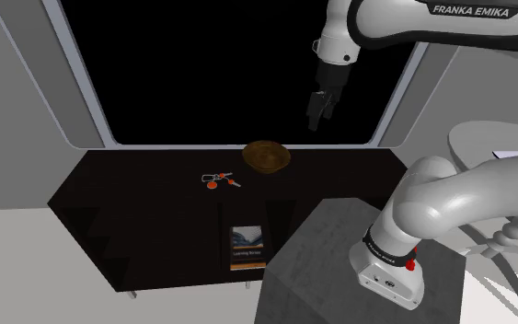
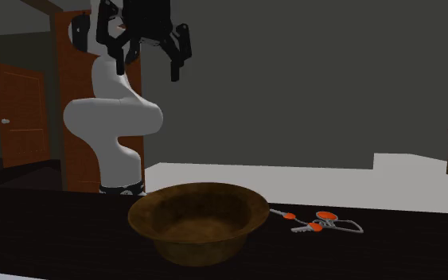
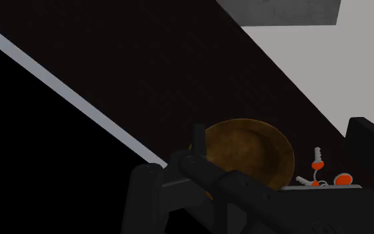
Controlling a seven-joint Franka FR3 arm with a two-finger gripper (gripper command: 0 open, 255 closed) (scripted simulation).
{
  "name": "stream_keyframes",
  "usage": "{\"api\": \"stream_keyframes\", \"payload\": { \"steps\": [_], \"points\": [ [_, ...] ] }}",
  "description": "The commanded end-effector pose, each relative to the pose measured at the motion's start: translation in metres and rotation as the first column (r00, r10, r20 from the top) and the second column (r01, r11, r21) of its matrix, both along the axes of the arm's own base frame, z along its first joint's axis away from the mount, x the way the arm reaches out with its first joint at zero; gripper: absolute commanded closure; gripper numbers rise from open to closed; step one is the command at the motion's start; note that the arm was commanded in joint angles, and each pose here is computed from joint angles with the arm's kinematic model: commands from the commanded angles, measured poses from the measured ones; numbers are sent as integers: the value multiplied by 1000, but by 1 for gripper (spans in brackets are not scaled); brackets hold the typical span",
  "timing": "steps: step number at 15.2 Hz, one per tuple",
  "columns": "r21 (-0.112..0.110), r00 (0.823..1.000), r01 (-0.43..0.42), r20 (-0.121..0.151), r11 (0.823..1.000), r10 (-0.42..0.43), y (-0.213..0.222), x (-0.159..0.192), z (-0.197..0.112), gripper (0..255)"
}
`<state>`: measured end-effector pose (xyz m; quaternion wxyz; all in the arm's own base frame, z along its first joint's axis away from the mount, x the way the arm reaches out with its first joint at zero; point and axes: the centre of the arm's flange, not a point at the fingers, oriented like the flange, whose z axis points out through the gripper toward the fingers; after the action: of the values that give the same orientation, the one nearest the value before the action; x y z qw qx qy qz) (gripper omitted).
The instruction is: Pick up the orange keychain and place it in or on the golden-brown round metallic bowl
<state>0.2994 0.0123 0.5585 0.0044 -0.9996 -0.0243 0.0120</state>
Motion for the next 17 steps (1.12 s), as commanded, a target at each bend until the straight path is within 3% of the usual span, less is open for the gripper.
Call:
{"api": "stream_keyframes", "payload": {
  "steps": [1, 9, 17],
  "points": [
    [0, 1000, 0, 0, 1000, 0, 0, 0, 0, 0],
    [-2, 990, -138, 11, 990, 138, 50, 65, -66, 0],
    [-5, 962, -273, 22, 962, 273, 108, 123, -130, 0]
  ]
}}
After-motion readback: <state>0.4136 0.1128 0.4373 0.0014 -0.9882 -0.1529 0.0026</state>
